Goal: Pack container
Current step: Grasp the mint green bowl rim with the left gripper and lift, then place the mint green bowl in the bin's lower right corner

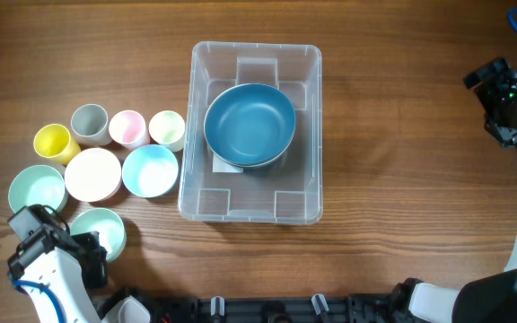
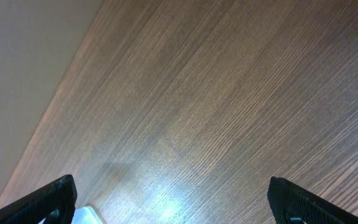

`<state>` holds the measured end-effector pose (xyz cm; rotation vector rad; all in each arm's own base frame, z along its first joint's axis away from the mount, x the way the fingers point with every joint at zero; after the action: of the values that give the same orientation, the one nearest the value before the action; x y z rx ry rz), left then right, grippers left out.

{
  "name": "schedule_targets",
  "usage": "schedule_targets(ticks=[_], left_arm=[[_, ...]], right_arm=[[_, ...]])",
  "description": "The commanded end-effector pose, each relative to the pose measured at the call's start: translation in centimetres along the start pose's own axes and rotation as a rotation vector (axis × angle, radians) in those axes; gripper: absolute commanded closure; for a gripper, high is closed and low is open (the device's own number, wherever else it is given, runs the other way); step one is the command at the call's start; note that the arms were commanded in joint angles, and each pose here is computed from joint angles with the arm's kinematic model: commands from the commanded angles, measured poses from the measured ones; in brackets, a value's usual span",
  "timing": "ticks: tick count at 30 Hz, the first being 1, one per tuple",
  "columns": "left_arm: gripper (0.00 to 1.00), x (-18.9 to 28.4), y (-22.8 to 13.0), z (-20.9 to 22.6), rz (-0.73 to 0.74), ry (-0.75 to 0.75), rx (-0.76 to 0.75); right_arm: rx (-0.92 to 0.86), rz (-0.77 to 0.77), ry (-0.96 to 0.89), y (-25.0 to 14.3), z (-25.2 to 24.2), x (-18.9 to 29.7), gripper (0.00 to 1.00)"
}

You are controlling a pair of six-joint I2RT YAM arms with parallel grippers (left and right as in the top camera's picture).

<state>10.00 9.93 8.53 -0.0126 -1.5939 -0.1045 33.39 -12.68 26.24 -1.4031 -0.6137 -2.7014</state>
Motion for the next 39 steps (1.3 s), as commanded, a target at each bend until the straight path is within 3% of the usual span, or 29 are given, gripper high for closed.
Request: schedule_targets(ticks=[1,6,8,14,20,24,29,39], left_arm=[[0.96,3.7,1.0,-1.2,-0.049,-0.086,-0.052],[0.96,10.2,2.2,-2.2,-0.169,-0.185,-0.121],[0.96,13.1,2.3,-3.6,-0.221,-0.293,-0.218],[0.96,19.6,-0.6,-10.0,-0.287,-0.706,-0.688],[0.96,20.3,-9.5,-14.9,-0.182,-0.851,-1.19],[0.96,17.9,-16.5,-16.7,-0.115,-0.774,-1.471],[0.96,13.6,-23.4,-17.7,-0.154,-0.6,-1.711],[0.96,6.4,-26.9,-18.5,-0.015,-0.391,-1.781]], right_arm=[[-0.007,0.01,0.001,0.0,0.1,-0.3,0.0],[-0.007,0.01,0.002,0.0,0.1,-0.3,0.0],[-0.007,0.01,0.002,0.0,0.1,-0.3,0.01],[-0.007,0.01,0.002,0.0,0.1,-0.3,0.0],[-0.007,0.01,0.002,0.0,0.1,-0.3,0.0],[-0.007,0.01,0.002,0.0,0.1,-0.3,0.0],[-0.007,0.01,0.002,0.0,0.1,-0.3,0.0],[-0.007,0.01,0.002,0.0,0.1,-0.3,0.0]])
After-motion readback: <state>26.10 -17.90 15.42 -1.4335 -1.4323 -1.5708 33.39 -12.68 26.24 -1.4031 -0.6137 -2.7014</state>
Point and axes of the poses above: each gripper's point midway between its finger pads, its own x axis back along the fingers, its own z axis along the line the jaws close on, y = z × x, the point moved 6 cm from there along x, back along the fingers, and after that the axes turned 15 degrees about -x, right-handed, at the moved point
